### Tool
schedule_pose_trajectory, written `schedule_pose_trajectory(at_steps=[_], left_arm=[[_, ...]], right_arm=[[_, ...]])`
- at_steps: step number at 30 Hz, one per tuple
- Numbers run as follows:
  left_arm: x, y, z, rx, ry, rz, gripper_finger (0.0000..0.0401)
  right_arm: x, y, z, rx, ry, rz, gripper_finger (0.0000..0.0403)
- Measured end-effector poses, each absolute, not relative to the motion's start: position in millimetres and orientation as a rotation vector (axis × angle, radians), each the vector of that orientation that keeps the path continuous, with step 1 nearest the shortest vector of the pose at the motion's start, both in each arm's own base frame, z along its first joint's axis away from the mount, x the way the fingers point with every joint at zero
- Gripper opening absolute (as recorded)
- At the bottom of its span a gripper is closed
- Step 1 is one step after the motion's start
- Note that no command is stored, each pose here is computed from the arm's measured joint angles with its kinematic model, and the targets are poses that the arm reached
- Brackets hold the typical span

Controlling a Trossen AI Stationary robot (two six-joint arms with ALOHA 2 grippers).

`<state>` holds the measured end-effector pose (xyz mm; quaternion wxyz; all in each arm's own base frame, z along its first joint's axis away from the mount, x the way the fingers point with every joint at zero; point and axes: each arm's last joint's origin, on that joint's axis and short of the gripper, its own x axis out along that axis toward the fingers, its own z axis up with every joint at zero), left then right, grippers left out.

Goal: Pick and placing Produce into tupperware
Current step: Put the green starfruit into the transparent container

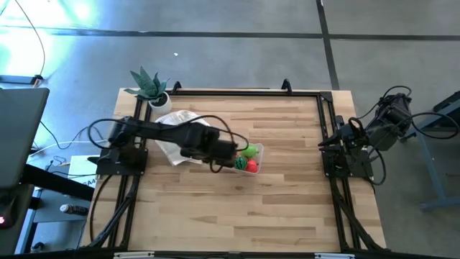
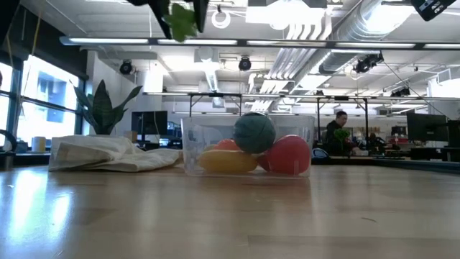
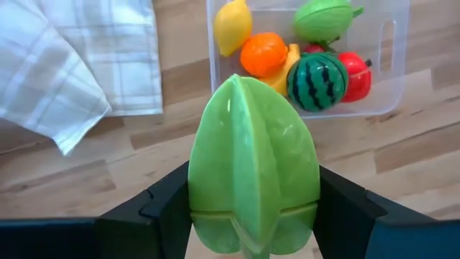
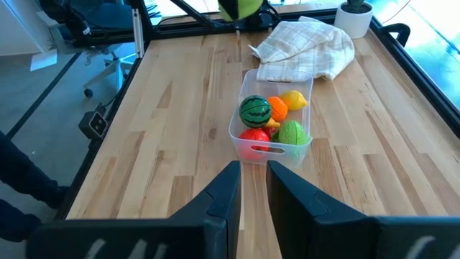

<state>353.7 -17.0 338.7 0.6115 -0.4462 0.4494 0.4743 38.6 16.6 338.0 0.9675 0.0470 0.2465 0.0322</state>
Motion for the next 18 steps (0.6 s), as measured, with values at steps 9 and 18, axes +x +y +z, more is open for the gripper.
schedule_pose_trajectory(at_steps=[9, 18], left_arm=[[385.2, 1.7, 302.4, -1.039, 1.146, 1.068, 0.0219], [407.3, 21.4, 276.5, -1.079, 1.13, 1.055, 0.0209]], right_arm=[[38.6, 16.6, 338.0, 0.095, 0.499, 0.065, 0.0058], [38.6, 16.6, 338.0, 0.095, 0.499, 0.065, 0.0058]])
